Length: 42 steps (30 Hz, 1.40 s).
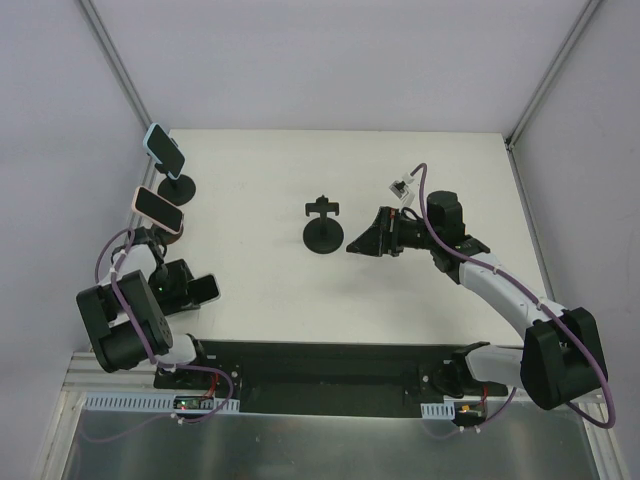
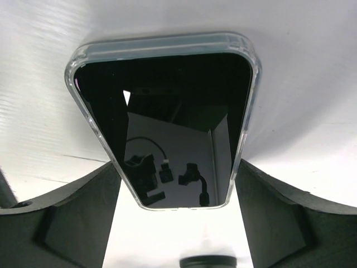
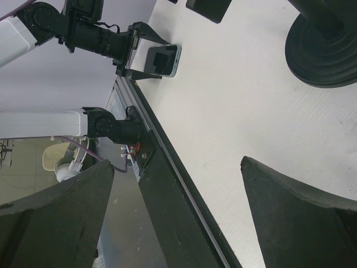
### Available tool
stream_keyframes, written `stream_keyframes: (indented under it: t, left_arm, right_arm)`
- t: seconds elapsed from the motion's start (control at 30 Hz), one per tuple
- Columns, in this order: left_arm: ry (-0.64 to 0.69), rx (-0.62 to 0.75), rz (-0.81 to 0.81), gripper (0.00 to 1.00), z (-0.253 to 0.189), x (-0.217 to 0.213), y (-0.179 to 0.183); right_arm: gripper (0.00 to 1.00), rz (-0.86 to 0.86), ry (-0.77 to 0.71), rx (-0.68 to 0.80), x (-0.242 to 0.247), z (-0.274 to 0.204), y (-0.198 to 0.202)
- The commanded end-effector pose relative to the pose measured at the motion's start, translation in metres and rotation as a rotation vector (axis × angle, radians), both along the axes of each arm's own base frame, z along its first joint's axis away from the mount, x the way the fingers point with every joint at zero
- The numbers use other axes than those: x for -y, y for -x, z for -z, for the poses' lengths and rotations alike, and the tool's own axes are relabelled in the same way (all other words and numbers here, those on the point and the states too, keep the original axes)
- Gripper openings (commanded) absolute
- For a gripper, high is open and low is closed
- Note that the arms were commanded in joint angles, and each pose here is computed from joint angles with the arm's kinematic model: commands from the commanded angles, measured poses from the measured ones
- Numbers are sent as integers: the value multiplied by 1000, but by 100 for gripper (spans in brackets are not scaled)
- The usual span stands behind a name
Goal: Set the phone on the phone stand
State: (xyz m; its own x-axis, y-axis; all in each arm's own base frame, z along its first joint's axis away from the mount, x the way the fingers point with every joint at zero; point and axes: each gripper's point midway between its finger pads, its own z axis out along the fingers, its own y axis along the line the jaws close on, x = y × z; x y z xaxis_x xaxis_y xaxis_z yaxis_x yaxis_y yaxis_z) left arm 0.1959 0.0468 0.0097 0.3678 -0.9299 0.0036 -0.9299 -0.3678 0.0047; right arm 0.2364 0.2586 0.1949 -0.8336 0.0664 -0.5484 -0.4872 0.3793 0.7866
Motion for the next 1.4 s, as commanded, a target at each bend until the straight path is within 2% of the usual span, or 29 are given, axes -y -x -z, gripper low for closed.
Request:
stream_keyframes:
  t: [0.0, 0.17, 0.2, 0.43, 0.67, 0.73, 0.93, 1.07, 1.27, 1.3, 1.33, 1.37]
  left_arm:
    - [-109, -190, 81, 80, 8, -10, 58]
    - [-135, -145, 103, 98, -3, -19, 41]
    - [-125, -147, 120, 99, -3, -19, 38]
    - [-71, -119, 109, 99, -6, -18, 14]
    - [-15, -144, 58, 99, 8, -10, 15]
    - [10, -146, 35, 96, 14, -3, 19]
    - [24, -93, -25, 94, 31, 7, 23]
    - [21, -103, -12, 87, 36, 7, 26]
    - [21, -103, 17, 51, 36, 8, 27]
    - [21, -93, 24, 44, 35, 9, 27]
    - [20, -86, 38, 31, 34, 10, 27]
    - [18, -81, 67, 26, 34, 13, 27]
  right_arm:
    - [100, -5, -17, 69, 1, -14, -1]
    - [100, -7, -16, 69, 1, -13, -1]
    - [100, -6, -16, 72, 1, -14, -1]
    - [100, -1, -13, 76, 2, -13, -2]
    - [100, -3, -11, 68, 2, -11, -3]
    - [100, -2, -11, 67, 1, -11, -2]
    - [100, 2, -11, 68, 2, -13, -2]
    - [100, 8, -11, 56, 2, -14, -1]
    - [100, 46, 51, 76, 13, -10, 4]
    - [100, 46, 70, 89, 16, -9, 7]
    - [100, 53, 80, 102, 18, -10, 7]
    - [100, 71, 103, 99, 22, -6, 8]
